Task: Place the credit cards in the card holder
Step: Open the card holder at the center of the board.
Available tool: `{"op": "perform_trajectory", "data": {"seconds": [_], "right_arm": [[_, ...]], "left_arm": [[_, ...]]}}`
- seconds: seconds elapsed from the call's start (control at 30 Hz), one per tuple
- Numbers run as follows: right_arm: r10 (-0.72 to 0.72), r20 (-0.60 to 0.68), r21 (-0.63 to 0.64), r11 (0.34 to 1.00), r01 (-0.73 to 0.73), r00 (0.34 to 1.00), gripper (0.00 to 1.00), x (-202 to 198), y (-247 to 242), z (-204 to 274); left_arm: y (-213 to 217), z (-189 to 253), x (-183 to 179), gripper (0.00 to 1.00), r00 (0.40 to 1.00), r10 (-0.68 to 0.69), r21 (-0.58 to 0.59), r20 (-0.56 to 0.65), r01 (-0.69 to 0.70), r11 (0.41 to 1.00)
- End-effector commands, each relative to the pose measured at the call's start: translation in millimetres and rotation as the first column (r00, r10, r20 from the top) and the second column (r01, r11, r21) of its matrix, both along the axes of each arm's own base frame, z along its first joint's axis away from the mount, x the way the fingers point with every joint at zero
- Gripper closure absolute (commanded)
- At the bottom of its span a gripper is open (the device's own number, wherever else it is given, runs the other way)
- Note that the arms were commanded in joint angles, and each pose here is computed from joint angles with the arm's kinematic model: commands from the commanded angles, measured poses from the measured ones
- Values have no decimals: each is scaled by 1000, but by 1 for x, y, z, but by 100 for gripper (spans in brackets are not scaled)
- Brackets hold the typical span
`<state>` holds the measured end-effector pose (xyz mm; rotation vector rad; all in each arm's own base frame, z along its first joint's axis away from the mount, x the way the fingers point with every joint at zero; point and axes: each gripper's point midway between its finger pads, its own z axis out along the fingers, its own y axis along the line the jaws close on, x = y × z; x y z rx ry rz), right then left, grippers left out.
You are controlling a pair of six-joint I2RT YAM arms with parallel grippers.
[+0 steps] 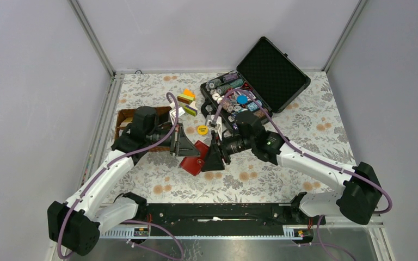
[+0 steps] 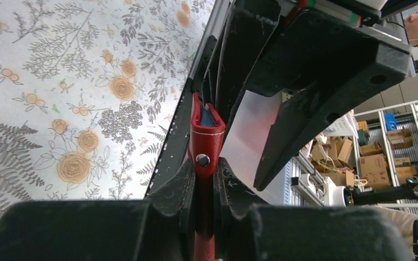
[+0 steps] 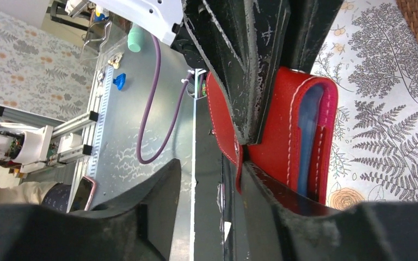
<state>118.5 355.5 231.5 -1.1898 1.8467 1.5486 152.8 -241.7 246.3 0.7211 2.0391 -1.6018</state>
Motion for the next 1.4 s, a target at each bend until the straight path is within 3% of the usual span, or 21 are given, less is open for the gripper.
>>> {"op": "perform_trajectory", "data": {"seconds": [0.0,0.17,0.3,0.8,0.93,0.97,1.03,1.13,1.23,1.37], "right_arm": [[56,25,17,998,-56,998,53,-9,9,3],[49,39,12,999,-49,998,76,-9,13,1],[69,54,14,997,-70,996,100,-15,12,3],[253,50,63,965,-256,966,100,-62,-4,30],[222,66,61,972,-226,973,100,-60,-7,31],[181,78,48,982,-185,980,93,-55,-6,28],[55,108,12,998,-56,993,62,-36,-6,20],[-145,155,-33,988,151,977,38,-9,-15,10],[-352,180,-61,928,368,918,28,19,-30,-2],[-577,155,-139,791,596,802,17,48,-51,-33]], "left_arm": [[-4,32,-15,100,991,-94,-95,97,103,990],[-4,30,-11,100,993,-74,-86,93,82,993],[-3,22,2,100,997,-11,-56,76,15,998],[1,-14,35,100,991,123,48,-58,-120,992],[3,-20,39,100,987,148,68,-65,-144,987],[3,-22,41,100,984,169,80,-57,-164,983],[8,-31,48,100,967,250,123,-42,-243,962],[14,-49,57,100,915,404,201,16,-399,895],[12,-71,58,100,840,541,228,29,-533,815],[5,-100,54,100,766,638,147,-82,-624,768]]}}
